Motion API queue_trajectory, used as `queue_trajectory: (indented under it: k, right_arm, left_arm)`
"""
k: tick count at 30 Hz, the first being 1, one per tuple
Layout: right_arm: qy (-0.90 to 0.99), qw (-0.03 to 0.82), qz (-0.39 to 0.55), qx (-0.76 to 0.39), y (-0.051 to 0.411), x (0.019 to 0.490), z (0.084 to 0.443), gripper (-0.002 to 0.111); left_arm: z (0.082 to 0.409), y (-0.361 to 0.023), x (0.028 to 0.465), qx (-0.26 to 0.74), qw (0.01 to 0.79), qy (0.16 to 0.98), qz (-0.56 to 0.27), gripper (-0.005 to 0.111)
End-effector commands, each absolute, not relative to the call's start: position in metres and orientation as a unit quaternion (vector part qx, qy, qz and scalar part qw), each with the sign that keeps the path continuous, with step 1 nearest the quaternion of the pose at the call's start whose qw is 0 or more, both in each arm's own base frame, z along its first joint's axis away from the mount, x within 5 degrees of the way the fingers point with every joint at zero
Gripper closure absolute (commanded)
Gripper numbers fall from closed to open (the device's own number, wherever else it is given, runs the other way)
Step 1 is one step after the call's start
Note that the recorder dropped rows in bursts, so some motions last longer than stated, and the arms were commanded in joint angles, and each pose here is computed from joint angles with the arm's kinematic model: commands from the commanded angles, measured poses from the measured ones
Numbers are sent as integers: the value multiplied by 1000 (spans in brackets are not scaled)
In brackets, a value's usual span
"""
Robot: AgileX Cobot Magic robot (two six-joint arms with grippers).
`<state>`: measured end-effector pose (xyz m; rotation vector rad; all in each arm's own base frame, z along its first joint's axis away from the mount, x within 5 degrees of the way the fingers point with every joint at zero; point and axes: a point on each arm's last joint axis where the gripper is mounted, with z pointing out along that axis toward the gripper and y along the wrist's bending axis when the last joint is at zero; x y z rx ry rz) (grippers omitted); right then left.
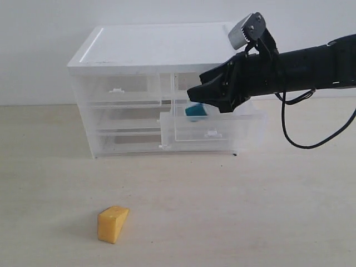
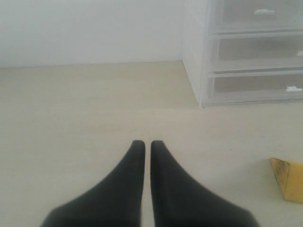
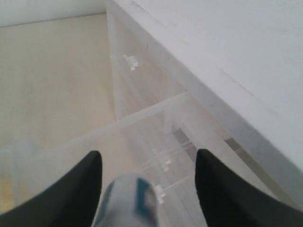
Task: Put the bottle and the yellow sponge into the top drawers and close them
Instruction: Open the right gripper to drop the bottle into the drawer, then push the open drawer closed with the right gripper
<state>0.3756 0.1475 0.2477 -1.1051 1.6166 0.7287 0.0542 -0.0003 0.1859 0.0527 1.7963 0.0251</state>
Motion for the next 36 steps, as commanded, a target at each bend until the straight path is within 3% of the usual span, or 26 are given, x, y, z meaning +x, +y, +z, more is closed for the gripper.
queue_trajectory:
  k: [1, 6, 12, 17, 22, 26, 36]
  right_arm:
    - [695, 510, 280, -424, 141, 384, 247, 44]
    - [701, 513, 267, -418, 139, 385, 249, 43]
    - [691, 535, 264, -409, 137, 377, 276, 43]
    - [741, 537, 242, -322, 126, 374, 297, 45]
    - [769, 512, 205, -323, 118, 360, 313, 70]
    - [781, 499, 188, -324, 114, 345, 329, 107]
    - [853, 394, 82, -333, 125, 305, 334, 108]
  left_arm:
    - [185, 0, 54, 22, 624, 781, 10, 103]
    - [185, 0, 54, 22, 624, 781, 10, 103]
    - [185, 0, 54, 22, 624, 781, 10, 103]
    - [185, 0, 54, 22, 624, 781, 10, 103]
    - [185, 0, 54, 22, 624, 781, 10, 103]
    - [185, 0, 54, 22, 624, 781, 10, 103]
    - [185, 0, 54, 22, 624, 781, 10, 103]
